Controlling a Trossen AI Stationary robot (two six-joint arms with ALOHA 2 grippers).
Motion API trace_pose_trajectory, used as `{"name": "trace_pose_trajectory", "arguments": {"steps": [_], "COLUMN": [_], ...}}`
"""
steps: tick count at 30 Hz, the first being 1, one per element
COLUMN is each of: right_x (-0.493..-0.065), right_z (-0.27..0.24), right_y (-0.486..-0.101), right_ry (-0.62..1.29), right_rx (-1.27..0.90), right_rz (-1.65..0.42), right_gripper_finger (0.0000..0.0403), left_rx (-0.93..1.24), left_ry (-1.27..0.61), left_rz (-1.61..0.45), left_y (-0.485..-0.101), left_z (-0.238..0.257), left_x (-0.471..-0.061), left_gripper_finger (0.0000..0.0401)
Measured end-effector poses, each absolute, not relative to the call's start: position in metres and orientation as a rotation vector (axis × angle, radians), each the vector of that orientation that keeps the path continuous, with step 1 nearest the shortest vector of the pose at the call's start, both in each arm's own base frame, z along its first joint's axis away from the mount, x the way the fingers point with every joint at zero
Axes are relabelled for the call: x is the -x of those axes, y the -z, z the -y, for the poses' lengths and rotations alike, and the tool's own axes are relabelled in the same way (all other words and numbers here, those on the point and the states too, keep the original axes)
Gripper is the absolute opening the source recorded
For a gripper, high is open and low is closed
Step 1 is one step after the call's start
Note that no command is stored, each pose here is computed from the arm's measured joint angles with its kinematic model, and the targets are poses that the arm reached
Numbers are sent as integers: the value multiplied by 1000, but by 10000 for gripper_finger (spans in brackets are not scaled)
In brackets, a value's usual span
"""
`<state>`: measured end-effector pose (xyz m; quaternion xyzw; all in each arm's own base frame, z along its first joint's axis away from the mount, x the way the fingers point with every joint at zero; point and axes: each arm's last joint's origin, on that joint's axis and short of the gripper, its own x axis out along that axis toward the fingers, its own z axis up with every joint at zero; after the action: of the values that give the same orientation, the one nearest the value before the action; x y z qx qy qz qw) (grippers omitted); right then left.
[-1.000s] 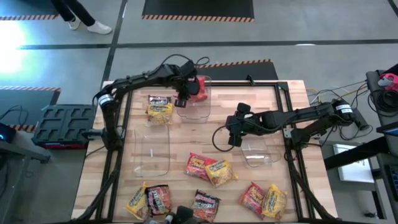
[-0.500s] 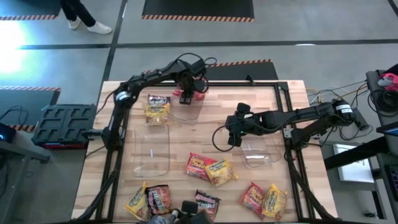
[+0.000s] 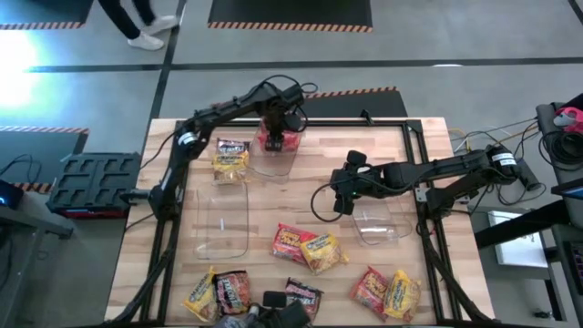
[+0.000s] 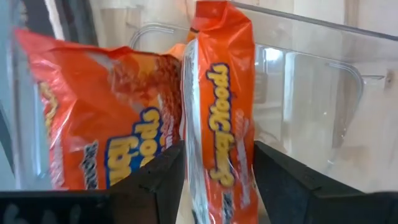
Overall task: Sort Maruchan noodles
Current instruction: Put the top orange pack noodle into the top transparent bin, then put the top right yellow pack noodle into the bottom left transparent bin
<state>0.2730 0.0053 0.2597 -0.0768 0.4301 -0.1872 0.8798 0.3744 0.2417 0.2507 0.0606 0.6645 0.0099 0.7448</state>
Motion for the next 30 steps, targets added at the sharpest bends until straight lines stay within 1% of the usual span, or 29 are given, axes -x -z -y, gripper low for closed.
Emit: {"name": "trace_pose_trajectory", "arguments": {"steps": [5,10,14,18,23,30], "right_x": [-273,-273,-273,-273,-273,-273], "right_z": [-5,-5,-5,-5,-5,-5], "right_y": [-260,-260,-260,-260,-260,-260], "right_ry": [390,390,390,390,390,390], "right_rx": [160,160,160,160,159,159], "right_rz": [-896,-896,-895,-895,-895,-894], "right_gripper_finger": [208,208,208,208,208,208], "left_rx": [-145,-189,-182,-98,68,110], "left_ry": [-44,-128,-175,-148,-126,-209], "left_rz": [-1425,-1371,-1344,-1342,-1386,-1390], "left_y": [-269,-296,-316,-334,-338,-345], "left_z": [-240,-245,-244,-233,-215,-171], "left_x": [-368,-361,-357,-348,-336,-308], "left_gripper_finger": [167,167,167,168,168,168]}}
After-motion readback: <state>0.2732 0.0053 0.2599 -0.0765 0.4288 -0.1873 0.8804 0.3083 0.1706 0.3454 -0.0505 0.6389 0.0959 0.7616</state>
